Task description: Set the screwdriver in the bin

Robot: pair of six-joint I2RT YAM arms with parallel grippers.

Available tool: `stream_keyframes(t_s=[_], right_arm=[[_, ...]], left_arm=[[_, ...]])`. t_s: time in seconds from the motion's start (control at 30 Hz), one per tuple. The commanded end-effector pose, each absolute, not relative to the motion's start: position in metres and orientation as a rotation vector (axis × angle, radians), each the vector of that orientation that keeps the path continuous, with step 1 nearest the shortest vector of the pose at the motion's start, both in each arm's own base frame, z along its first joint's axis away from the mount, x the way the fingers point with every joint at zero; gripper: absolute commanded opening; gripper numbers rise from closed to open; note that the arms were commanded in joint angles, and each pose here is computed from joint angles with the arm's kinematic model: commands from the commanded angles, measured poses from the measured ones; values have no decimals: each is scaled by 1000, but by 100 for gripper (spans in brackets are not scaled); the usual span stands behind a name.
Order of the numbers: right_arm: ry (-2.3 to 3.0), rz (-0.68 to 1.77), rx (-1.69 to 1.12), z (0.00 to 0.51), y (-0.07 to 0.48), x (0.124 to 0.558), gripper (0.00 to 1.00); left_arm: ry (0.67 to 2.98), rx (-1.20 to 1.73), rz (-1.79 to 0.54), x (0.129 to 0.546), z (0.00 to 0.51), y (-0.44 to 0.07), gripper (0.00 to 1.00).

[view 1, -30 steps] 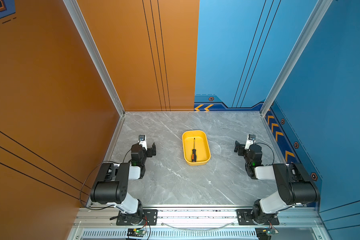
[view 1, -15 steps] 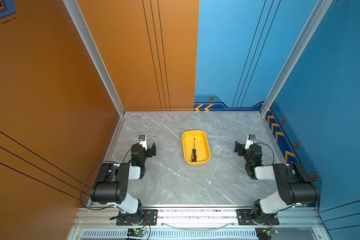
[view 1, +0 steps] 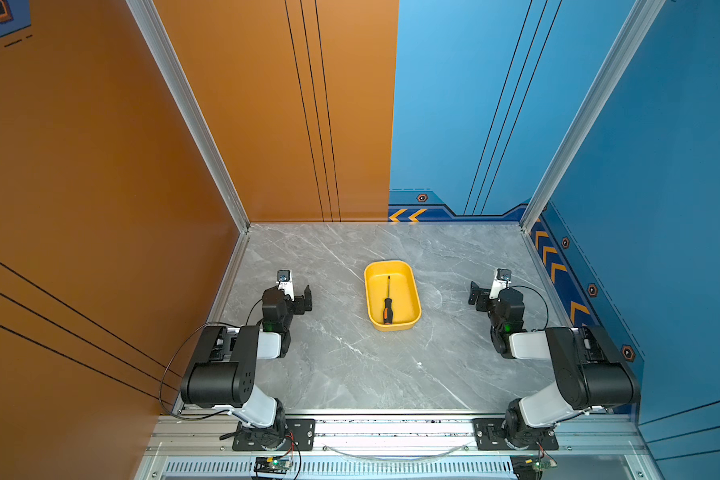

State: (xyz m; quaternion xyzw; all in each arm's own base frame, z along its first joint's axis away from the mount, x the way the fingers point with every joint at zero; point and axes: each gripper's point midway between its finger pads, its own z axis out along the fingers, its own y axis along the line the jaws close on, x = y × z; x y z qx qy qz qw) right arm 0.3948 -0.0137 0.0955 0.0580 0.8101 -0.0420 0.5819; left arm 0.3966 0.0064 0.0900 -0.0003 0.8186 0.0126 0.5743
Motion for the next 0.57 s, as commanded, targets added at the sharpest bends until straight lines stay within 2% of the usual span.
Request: stream_keyframes(t_s=[0.0,0.53], right_arm=[[1898,-121,141,94,-16,393,100],[1902,-122,142,93,-17,393,100]], left_arm=[[1923,3,19,397,89,3,98],[1924,1,25,397,89,3,98]])
